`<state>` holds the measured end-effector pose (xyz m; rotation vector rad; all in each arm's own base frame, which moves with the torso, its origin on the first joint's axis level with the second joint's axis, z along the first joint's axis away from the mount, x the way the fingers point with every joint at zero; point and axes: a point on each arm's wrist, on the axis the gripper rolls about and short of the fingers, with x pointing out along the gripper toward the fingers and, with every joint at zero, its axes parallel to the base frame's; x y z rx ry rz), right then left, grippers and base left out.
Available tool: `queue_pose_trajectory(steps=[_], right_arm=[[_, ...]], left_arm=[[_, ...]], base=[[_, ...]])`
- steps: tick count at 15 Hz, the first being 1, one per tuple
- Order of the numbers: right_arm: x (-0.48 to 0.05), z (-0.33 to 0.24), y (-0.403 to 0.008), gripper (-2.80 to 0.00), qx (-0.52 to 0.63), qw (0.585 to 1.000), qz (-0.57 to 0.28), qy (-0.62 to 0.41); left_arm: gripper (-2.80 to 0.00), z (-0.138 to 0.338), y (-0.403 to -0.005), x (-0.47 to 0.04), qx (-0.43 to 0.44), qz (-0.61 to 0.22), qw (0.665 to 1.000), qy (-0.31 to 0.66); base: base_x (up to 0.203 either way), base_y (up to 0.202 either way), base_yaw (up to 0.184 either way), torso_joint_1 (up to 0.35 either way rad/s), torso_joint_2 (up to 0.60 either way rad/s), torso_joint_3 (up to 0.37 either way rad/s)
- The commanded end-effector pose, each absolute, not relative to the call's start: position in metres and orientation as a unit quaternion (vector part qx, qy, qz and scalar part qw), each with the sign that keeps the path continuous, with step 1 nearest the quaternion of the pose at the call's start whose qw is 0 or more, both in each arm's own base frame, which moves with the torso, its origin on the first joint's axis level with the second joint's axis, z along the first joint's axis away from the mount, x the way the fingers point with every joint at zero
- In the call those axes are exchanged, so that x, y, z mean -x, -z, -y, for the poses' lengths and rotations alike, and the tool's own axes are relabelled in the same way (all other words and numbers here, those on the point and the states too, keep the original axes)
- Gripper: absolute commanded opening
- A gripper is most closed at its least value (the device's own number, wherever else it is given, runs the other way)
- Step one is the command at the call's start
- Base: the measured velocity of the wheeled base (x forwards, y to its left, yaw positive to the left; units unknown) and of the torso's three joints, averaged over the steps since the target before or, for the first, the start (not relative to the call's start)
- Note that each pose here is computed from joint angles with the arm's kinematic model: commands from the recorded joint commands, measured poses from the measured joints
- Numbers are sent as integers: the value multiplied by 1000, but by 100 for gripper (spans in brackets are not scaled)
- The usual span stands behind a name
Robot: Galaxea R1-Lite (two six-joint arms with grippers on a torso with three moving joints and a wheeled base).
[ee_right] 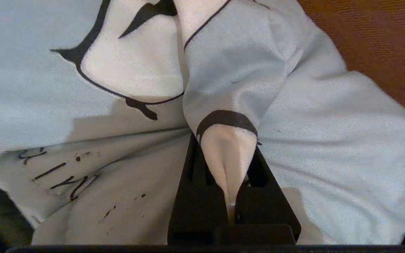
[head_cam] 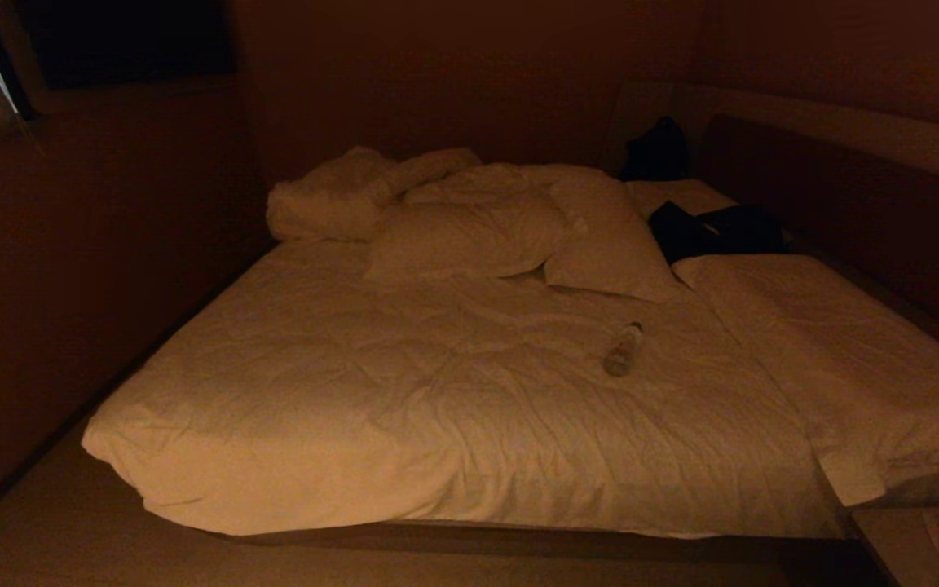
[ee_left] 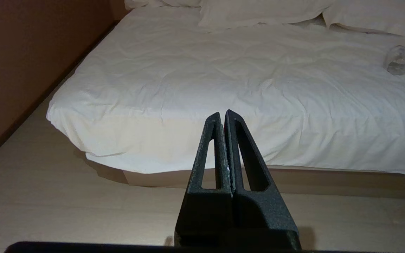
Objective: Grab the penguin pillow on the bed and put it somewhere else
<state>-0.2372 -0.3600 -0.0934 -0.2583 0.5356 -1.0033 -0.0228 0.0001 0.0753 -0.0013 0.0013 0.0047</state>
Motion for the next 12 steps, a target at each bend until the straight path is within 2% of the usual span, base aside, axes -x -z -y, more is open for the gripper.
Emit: queue_pose_trajectory(steps=[1, 4, 5, 12], right_arm=[[239, 362, 96, -280, 157, 827, -256, 476], [239, 361, 99, -280, 155, 827, -256, 476], [238, 361, 100, 0, 154, 828, -256, 475], [238, 360, 105, 0, 148, 829, -255, 475]], left_arm=[[-280, 0, -75, 23, 1, 0, 1000, -3], [-280, 0, -75, 23, 1, 0, 1000, -3], [-280, 0, -75, 23, 1, 0, 1000, -3], [-280, 0, -75, 23, 1, -1, 1000, -3]], base=[[0, 0, 0, 0, 0, 0], [0, 0, 0, 0, 0, 0], [0, 0, 0, 0, 0, 0], [0, 0, 0, 0, 0, 0]])
